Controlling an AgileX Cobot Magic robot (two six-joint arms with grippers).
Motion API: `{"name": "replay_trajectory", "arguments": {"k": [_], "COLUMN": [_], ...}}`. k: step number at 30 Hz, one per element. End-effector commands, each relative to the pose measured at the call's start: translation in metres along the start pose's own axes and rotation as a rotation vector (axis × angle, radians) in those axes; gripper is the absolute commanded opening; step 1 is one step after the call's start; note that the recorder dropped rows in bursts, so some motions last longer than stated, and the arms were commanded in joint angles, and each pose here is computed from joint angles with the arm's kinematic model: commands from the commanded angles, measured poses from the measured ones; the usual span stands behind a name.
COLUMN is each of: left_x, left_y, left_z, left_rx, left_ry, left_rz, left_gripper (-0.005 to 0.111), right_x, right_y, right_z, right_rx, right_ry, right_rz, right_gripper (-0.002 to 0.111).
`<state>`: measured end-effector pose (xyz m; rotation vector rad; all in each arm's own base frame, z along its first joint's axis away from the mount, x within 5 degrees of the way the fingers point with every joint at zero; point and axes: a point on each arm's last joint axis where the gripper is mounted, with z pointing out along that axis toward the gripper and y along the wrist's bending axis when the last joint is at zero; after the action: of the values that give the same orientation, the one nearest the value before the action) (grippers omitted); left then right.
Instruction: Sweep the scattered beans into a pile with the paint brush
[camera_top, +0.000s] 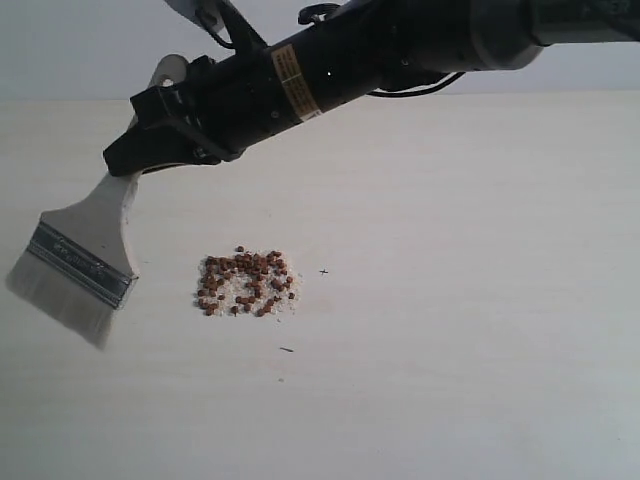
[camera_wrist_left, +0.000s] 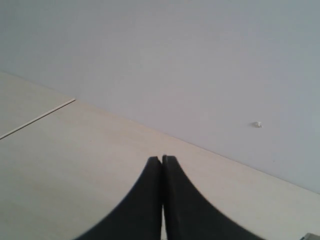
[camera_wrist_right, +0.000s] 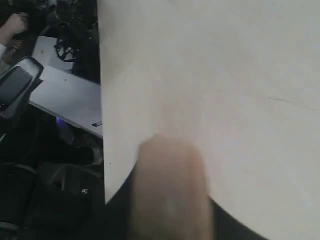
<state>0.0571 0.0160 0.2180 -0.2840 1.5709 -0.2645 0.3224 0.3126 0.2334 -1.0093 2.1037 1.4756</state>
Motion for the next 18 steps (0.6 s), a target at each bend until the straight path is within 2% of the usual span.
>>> {"name": "replay_trajectory", "arguments": {"k": [1, 14, 18], "left_x": [0.000, 0.000, 0.000], "left_y": [0.001, 0.001, 0.001], "left_z": [0.000, 0.000, 0.000], "left_rx": [-0.005, -0.005, -0.003], "left_ry": [-0.004, -0.004, -0.004], "left_rz": [0.007, 0.007, 0.007], "left_gripper": [0.000, 0.000, 0.000], "right_x": [-0.006, -0.016, -0.025], "right_y": [-0.006, -0.028, -0.022], "right_z": [0.007, 0.026, 0.009], "right_rx": [-0.051, -0.093, -0.125], "right_ry": [0.008, 0.014, 0.003], "right_rz": [0.044, 0.022, -0.032], "right_gripper": [0.000, 0.000, 0.000]}}
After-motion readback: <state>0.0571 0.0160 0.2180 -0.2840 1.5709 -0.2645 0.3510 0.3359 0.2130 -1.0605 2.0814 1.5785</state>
